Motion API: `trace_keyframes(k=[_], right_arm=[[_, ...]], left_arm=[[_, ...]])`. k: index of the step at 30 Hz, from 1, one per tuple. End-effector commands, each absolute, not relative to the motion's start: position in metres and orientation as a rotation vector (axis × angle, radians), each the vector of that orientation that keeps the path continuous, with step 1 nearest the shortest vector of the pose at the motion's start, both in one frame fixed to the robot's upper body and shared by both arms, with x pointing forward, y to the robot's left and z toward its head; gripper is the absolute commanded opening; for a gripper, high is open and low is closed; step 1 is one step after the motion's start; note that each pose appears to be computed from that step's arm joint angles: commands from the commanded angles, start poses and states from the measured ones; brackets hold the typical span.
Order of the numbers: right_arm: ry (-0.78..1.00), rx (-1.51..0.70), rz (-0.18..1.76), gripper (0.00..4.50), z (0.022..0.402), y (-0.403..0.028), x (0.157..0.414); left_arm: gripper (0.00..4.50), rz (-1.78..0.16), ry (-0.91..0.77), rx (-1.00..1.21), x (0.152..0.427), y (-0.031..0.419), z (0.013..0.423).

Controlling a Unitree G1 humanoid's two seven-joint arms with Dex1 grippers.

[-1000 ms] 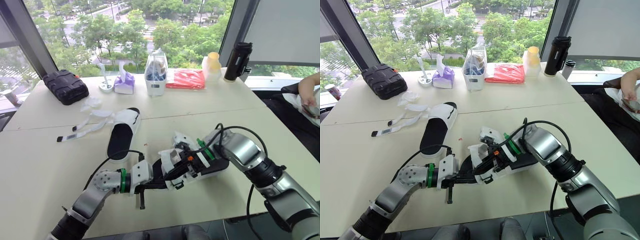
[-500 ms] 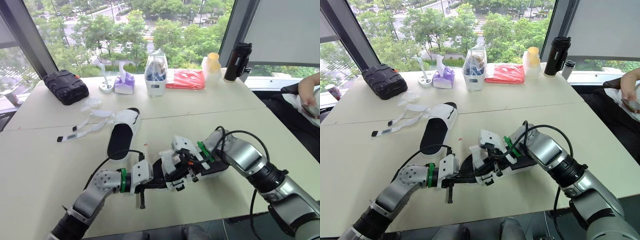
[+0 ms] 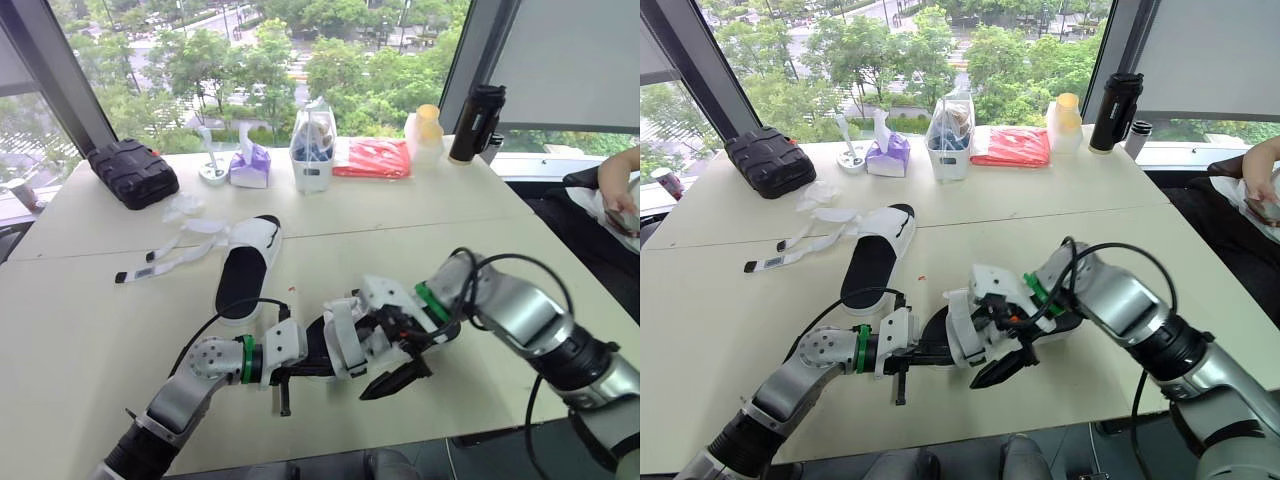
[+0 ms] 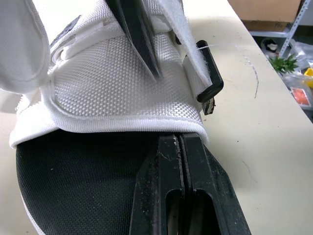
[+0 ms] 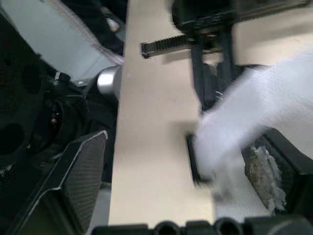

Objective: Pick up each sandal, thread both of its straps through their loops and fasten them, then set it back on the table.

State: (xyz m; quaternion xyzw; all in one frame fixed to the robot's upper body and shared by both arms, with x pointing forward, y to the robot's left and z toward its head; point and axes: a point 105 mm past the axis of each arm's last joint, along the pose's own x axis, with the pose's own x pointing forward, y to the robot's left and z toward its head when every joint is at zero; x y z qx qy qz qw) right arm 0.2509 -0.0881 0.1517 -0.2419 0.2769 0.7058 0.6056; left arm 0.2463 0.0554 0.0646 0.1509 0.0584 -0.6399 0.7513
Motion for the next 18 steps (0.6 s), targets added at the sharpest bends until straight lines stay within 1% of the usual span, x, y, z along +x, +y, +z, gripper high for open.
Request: trace_keyframes(k=[1, 6, 11, 16, 18], right_arm=[[0.57, -0.575, 1.603, 4.47, 0.177, -0.092, 0.252], [0.594, -0.56, 1.523, 4.47, 0.191, -0.116, 0.24], [0.672, -0.425, 1.456, 4.47, 0.187, -0.132, 0.227], [0.765, -0.29, 1.361, 4.47, 0.159, -0.147, 0.219], [0.793, -0.261, 1.331, 4.47, 0.142, -0.149, 0.217]], left_arm=[[0.0, -1.394, 0.267, 0.34, 0.241, 0.061, 0.035], [0.0, -1.394, 0.266, 0.338, 0.241, 0.061, 0.034], [0.0, -1.391, 0.265, 0.328, 0.24, 0.062, 0.034], [0.0, -1.393, 0.265, 0.327, 0.239, 0.062, 0.033], [0.0, -1.398, 0.264, 0.33, 0.239, 0.062, 0.033]])
